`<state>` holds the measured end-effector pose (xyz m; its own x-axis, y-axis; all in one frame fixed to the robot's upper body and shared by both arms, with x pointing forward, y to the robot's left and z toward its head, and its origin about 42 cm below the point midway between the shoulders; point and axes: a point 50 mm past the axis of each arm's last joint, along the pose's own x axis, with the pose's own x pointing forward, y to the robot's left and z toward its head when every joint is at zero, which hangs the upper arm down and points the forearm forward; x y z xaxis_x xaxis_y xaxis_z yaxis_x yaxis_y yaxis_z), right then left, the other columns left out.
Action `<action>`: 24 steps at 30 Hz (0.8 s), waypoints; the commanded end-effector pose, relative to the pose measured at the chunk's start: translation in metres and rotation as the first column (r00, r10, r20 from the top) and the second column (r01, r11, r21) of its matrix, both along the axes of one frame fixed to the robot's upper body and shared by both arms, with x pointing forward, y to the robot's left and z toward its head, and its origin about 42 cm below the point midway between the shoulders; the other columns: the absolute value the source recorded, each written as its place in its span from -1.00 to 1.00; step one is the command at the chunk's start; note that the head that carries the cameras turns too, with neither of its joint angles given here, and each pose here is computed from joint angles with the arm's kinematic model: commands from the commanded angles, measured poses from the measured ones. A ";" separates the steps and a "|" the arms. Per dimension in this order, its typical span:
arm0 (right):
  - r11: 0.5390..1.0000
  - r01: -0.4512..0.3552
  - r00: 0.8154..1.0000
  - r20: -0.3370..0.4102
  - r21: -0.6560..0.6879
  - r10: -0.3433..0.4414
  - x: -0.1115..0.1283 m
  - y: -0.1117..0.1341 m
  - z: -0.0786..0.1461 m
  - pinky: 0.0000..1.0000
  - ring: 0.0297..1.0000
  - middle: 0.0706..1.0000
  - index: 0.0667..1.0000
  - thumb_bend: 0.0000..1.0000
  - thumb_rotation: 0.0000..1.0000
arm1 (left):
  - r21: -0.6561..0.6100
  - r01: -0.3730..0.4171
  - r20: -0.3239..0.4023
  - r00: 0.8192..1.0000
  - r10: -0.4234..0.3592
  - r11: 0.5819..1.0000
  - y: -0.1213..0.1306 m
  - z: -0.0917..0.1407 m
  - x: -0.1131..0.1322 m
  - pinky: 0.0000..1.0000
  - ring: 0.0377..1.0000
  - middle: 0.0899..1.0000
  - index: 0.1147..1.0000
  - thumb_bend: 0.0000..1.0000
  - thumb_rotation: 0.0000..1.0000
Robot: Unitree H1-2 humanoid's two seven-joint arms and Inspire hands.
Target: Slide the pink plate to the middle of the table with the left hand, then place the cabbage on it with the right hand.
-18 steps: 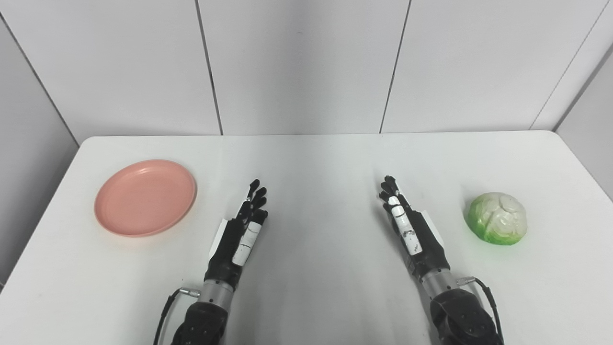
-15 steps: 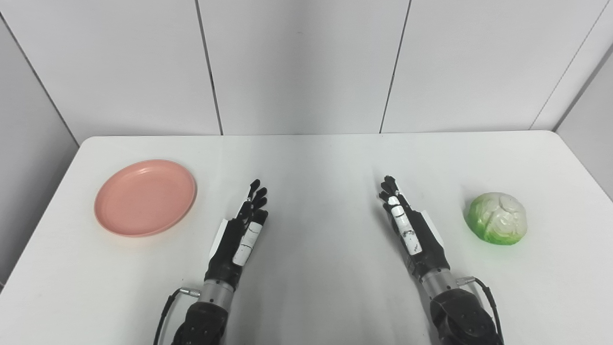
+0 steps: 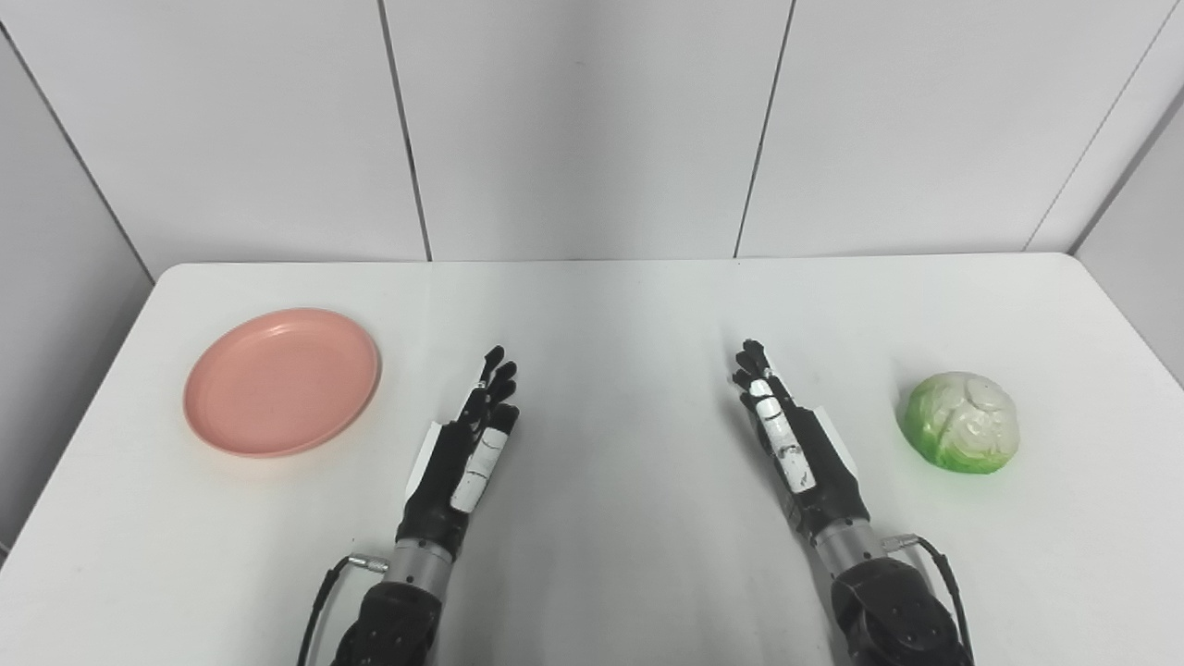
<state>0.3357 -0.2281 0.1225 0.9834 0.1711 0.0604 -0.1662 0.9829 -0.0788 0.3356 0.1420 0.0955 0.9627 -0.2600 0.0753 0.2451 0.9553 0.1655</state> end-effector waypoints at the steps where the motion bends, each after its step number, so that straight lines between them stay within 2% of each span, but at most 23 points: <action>1: 0.999 -0.039 0.999 -0.033 -0.004 0.039 0.001 0.006 -0.002 1.00 0.96 0.99 1.00 -0.53 1.00 | 0.030 -0.007 -0.102 0.995 0.010 1.000 0.004 -0.023 -0.007 0.87 0.90 0.92 0.92 0.73 1.00; 11: 0.999 -0.043 0.998 -0.037 -0.003 0.043 0.001 0.006 -0.001 1.00 0.98 0.99 1.00 -0.55 1.00 | 0.021 -0.004 -0.102 0.995 0.006 1.000 0.002 -0.024 -0.006 0.86 0.89 0.91 0.91 0.74 1.00; 20: 0.999 -0.046 0.999 -0.023 -0.003 0.046 0.001 -0.008 -0.001 1.00 0.99 1.00 1.00 -0.57 1.00 | 0.060 0.014 -0.093 0.996 -0.008 0.998 -0.011 -0.027 -0.001 0.87 0.90 0.91 0.91 0.77 1.00; 24: 0.999 -0.037 0.999 -0.028 0.032 0.038 0.001 -0.012 0.001 1.00 1.00 1.00 1.00 -0.68 1.00 | 0.055 -0.002 -0.089 0.996 0.007 0.998 -0.020 -0.030 0.002 0.85 0.86 0.87 0.86 0.78 1.00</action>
